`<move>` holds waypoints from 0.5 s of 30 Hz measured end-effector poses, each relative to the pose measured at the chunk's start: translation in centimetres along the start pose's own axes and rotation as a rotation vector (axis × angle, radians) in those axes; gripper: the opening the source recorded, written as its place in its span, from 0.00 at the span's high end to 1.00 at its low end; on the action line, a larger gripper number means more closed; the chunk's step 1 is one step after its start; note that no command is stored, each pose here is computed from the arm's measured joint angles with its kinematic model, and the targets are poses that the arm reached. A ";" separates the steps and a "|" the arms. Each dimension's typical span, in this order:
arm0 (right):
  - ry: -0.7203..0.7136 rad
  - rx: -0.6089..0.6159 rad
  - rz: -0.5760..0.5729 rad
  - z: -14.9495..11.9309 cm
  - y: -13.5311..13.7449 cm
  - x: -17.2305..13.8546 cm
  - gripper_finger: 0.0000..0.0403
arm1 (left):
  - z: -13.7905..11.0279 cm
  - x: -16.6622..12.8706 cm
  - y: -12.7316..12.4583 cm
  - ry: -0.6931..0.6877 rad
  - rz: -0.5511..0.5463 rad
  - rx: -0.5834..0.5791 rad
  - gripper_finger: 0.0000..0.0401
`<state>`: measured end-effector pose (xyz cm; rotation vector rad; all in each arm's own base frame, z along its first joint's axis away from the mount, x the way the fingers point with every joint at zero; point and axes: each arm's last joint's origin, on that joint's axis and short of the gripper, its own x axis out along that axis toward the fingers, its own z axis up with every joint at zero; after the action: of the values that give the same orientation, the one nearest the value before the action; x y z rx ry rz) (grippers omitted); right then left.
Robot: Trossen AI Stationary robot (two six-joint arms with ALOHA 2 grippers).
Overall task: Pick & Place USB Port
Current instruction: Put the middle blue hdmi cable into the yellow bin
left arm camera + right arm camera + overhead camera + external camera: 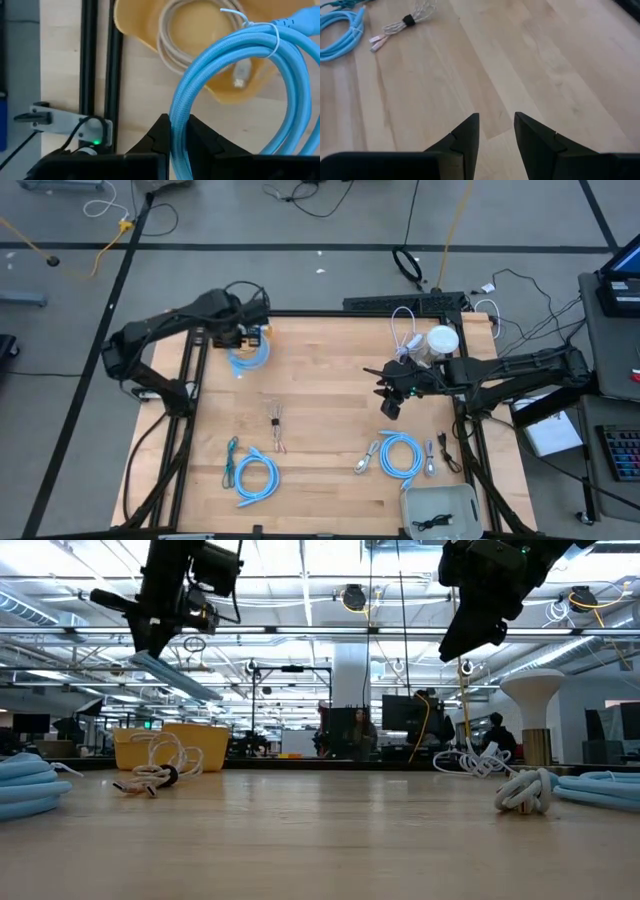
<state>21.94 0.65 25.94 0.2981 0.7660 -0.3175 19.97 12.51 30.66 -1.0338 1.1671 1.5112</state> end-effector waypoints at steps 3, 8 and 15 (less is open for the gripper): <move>0.008 0.010 0.016 -0.2 0.3 -0.1 0.71 | 1.8 0.4 1.0 0.013 0.006 -0.040 0.91; 0.014 -0.003 0.038 -0.5 1.1 -0.3 0.71 | 4.2 1.3 2.8 0.052 0.032 -0.103 0.91; 0.007 -0.011 0.047 -0.6 1.4 -0.3 0.71 | 5.4 2.2 3.9 0.130 0.011 -0.180 0.91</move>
<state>21.87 2.16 25.96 0.3065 0.7662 -0.2677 15.31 17.70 30.34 -1.2640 1.1421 1.5994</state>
